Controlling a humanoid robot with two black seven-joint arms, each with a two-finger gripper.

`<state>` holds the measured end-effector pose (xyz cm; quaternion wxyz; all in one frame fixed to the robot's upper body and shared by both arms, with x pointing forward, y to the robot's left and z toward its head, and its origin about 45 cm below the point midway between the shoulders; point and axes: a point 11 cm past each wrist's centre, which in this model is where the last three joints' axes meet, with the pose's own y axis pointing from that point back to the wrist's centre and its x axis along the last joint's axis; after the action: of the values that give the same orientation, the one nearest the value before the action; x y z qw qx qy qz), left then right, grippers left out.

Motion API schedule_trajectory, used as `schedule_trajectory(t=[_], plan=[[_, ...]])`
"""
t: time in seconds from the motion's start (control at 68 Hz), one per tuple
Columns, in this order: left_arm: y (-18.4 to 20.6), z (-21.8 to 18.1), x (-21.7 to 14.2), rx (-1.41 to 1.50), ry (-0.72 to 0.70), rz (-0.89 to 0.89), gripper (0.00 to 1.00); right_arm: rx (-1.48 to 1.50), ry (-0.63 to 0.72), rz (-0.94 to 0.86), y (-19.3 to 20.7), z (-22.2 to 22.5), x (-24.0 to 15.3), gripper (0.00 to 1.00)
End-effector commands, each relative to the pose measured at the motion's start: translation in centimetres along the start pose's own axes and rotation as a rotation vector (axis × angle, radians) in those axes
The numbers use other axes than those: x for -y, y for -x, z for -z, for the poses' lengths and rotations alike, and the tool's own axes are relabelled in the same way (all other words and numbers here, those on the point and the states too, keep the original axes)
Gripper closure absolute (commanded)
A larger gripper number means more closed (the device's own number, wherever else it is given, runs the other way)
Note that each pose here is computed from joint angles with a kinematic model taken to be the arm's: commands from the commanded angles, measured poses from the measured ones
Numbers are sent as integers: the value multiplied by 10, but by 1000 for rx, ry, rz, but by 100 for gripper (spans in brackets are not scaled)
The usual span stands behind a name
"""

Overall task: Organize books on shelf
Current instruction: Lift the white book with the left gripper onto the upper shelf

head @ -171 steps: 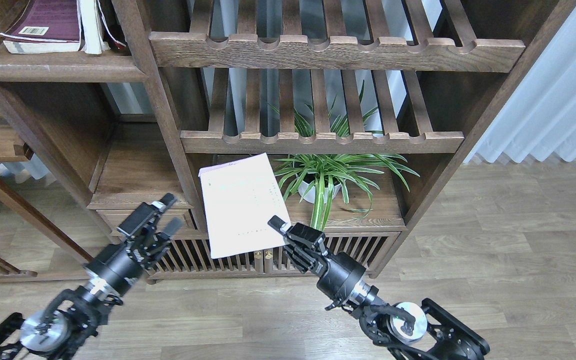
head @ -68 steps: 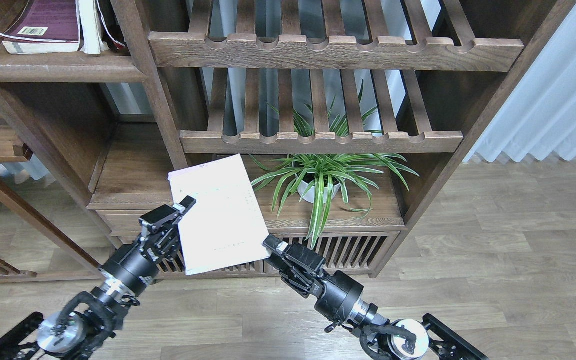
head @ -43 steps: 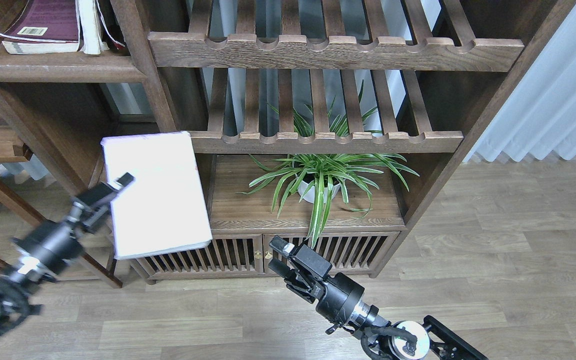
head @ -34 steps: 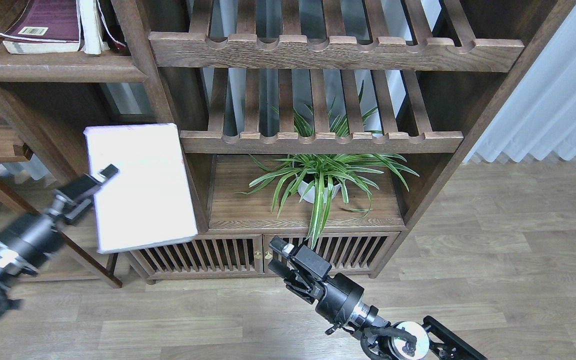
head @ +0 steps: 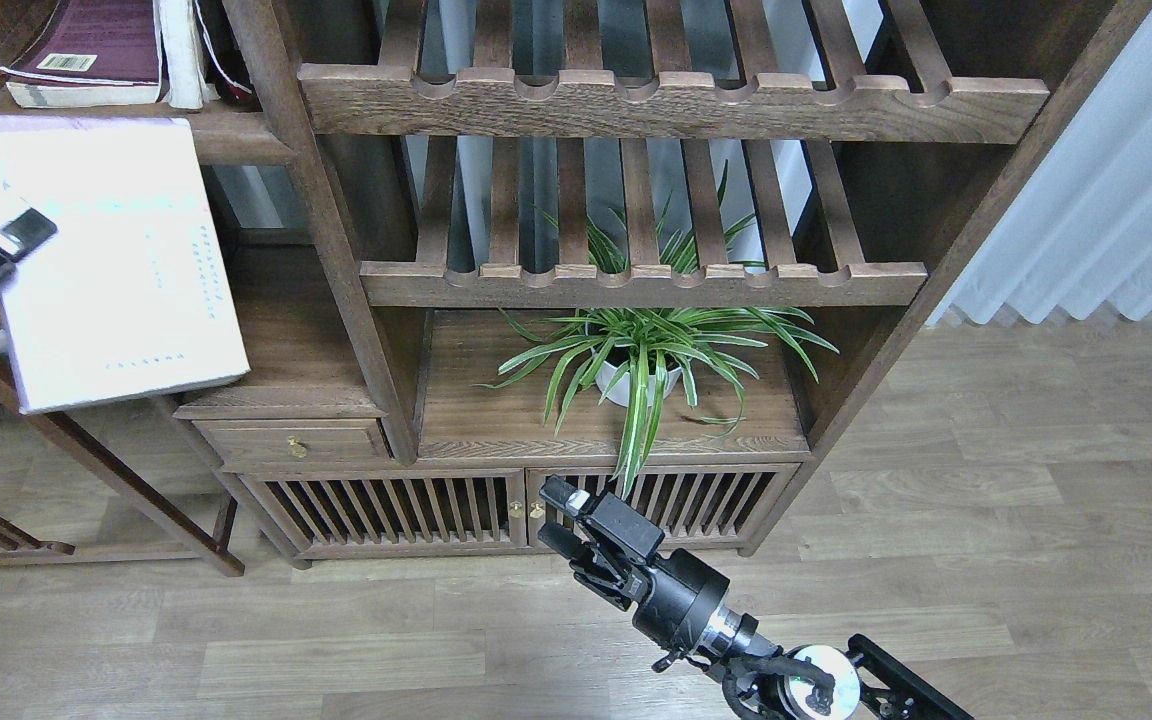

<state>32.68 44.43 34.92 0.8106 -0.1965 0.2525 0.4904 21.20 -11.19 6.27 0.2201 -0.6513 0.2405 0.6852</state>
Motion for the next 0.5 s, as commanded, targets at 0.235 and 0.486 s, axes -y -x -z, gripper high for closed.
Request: schedule_trajectory(t=[0.235,0.486], plan=[[8,-107,47,338,130,-86,94,0,-1,2,1,0,0,0],[25,-121,98,440,64,-93,94,3,-1,5,1,-1,0,0]])
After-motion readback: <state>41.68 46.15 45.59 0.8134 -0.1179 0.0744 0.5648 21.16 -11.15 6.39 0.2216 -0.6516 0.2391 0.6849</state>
